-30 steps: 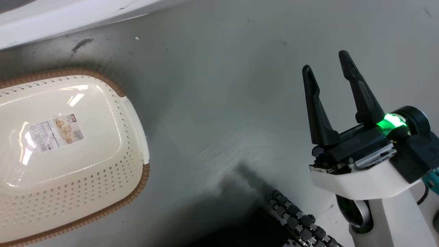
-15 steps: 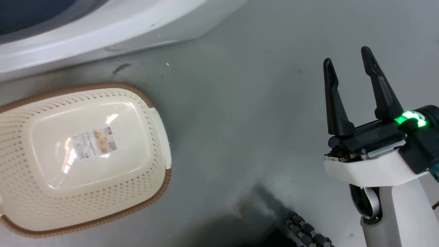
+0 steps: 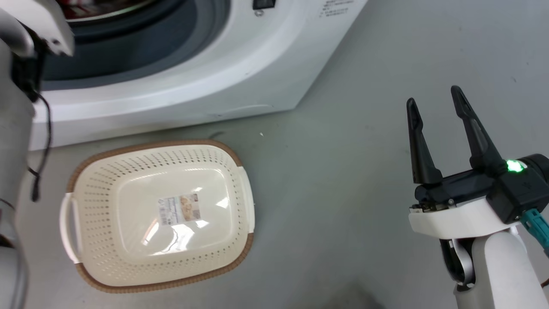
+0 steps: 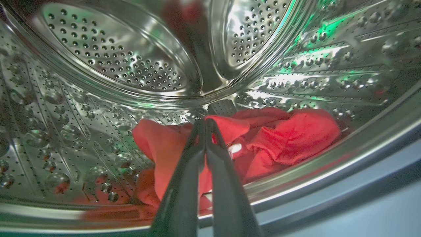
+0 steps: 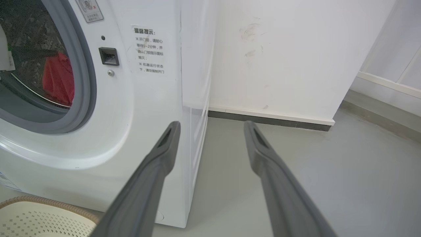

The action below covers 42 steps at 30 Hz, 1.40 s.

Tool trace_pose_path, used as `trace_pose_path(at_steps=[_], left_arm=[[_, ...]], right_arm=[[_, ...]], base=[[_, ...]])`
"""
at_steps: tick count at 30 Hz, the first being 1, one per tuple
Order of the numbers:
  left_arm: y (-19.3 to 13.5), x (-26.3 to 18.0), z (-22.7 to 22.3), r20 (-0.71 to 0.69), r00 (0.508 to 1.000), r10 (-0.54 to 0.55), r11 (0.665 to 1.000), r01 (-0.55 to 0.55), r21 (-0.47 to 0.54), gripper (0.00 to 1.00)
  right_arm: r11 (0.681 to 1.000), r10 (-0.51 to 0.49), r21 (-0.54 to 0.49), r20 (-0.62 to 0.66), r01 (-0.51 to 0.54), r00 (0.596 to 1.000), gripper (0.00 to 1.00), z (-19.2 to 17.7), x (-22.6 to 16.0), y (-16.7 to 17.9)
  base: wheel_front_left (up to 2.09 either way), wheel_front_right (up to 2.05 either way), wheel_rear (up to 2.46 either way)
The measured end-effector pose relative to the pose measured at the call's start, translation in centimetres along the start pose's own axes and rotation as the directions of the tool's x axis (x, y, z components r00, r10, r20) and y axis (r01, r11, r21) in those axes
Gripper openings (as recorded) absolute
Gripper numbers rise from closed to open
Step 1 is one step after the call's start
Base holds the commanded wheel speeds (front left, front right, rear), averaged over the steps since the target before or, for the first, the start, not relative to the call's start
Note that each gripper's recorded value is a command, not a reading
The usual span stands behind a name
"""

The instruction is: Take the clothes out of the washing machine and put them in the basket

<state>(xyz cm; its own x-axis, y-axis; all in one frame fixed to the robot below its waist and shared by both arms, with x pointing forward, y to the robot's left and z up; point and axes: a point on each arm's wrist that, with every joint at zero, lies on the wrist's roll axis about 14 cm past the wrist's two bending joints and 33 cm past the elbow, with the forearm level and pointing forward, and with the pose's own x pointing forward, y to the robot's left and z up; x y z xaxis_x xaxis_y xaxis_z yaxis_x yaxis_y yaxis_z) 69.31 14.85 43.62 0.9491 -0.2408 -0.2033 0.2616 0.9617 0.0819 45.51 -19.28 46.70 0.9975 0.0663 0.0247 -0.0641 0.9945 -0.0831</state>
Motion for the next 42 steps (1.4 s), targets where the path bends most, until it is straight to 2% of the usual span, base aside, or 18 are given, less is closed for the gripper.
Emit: trace_pose_path(at_steps=[6, 14, 21, 27, 32, 38, 42], left_arm=[[-1.2, -3.8, 1.1, 0.034, 0.999, -0.011, 1.0, 0.012, -0.016, 0.0], [-3.0, -9.1, 6.7, 0.237, 0.971, -0.014, 1.0, 0.019, -0.015, 0.0], [-4.3, -14.8, 11.4, 0.41, 0.912, -0.012, 1.0, 0.013, 0.0, 0.0], [-5.2, -20.0, 15.8, 0.551, 0.834, -0.032, 0.999, 0.014, 0.037, 0.0], [-5.9, -23.9, 17.5, 0.612, 0.789, -0.049, 0.998, 0.017, 0.059, 0.0], [-6.8, -27.2, 17.3, 0.597, 0.8, -0.067, 0.997, 0.029, 0.073, 0.0], [-7.4, -28.1, 15.3, 0.538, 0.84, -0.073, 0.997, 0.048, 0.061, 0.0]], right_arm=[[1.0, 0.027, 0.012, 0.046, -0.028, 0.999, 1.0, 2.0, -0.5, 1.1], [0.998, 0.056, 0.019, 0.088, -0.058, 0.995, 1.0, 4.0, -1.5, 2.4], [0.997, 0.071, 0.022, 0.124, -0.074, 0.99, 1.0, 5.7, -2.7, 3.0], [0.996, 0.076, 0.024, 0.153, -0.081, 0.985, 1.0, 7.0, -3.6, 3.4], [0.996, 0.083, 0.024, 0.174, -0.088, 0.981, 1.0, 7.8, -4.3, 3.7], [0.996, 0.084, 0.024, 0.193, -0.09, 0.978, 1.0, 8.6, -5.0, 3.8], [0.996, 0.081, 0.025, 0.195, -0.087, 0.977, 1.0, 8.7, -4.9, 3.7]], base=[[0.0, 0.0, 0.0], [0.0, 0.0, 0.0], [0.0, 0.0, 0.0], [0.0, 0.0, 0.0], [0.0, 0.0, 0.0], [0.0, 0.0, 0.0], [0.0, 0.0, 0.0]])
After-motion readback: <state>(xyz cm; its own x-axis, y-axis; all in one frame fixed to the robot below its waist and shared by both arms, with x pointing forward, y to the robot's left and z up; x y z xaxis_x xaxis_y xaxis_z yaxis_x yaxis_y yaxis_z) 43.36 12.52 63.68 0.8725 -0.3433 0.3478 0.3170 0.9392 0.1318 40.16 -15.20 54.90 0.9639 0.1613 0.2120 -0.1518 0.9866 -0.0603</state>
